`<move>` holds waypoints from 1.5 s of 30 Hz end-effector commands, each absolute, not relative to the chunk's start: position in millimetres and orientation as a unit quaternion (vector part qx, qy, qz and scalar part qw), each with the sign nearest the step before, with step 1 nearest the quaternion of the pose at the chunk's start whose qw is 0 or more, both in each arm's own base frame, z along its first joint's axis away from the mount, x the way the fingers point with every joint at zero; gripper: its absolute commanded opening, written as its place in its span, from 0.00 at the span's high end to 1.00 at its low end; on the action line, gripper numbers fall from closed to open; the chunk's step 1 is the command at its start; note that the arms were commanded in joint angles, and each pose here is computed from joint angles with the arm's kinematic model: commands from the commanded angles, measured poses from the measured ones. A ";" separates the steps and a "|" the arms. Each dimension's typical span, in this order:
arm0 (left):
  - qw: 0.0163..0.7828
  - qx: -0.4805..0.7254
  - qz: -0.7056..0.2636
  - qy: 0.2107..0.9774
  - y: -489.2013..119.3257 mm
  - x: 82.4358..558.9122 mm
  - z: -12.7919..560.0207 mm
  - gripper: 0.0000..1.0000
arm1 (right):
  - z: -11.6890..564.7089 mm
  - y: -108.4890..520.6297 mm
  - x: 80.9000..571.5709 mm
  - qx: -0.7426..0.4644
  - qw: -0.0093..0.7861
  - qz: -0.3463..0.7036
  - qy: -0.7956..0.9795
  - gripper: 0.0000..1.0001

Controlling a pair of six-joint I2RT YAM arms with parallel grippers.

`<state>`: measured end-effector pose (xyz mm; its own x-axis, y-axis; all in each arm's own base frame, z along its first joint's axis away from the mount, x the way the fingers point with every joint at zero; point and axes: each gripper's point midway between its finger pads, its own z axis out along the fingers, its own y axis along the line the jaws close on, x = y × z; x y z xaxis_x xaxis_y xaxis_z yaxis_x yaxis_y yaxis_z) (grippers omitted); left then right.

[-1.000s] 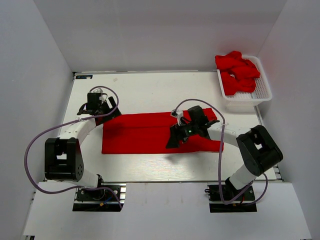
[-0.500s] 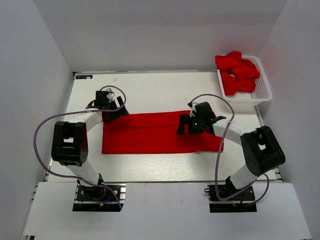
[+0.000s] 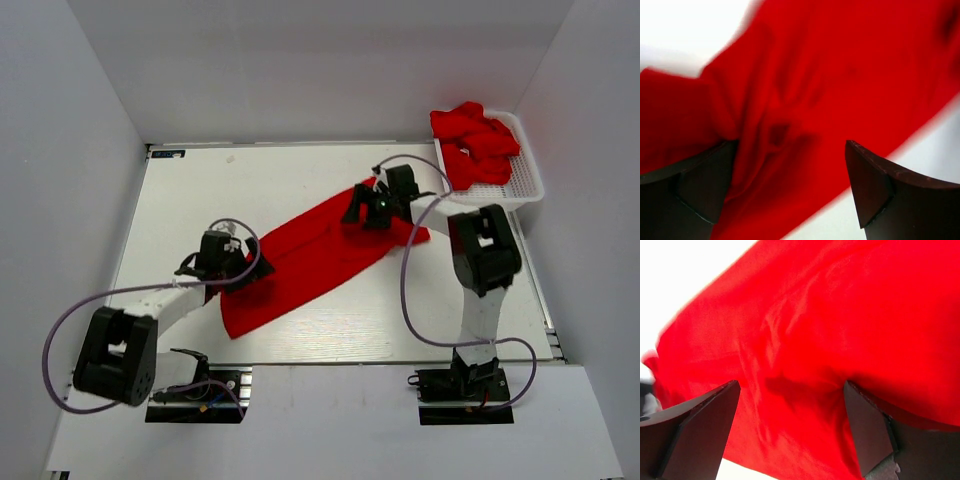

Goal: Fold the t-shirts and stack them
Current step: Rotate the tshirt 90 degrees

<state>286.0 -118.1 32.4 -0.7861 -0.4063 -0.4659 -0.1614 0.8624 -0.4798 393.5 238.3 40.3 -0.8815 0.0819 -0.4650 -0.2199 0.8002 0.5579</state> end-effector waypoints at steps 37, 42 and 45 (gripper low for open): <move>0.407 -0.185 0.002 0.895 -125.6 317.5 151.0 0.00 | 32.4 300.6 471.5 -0.132 0.274 0.187 0.934 0.10; 0.414 -0.193 -0.006 0.890 -115.5 352.1 162.5 0.00 | 9.4 309.2 481.4 -0.106 0.258 0.175 0.944 0.10; 0.414 -0.187 -0.032 0.890 -111.0 365.5 158.2 0.00 | -4.2 311.8 502.7 -0.094 0.264 0.188 0.941 0.10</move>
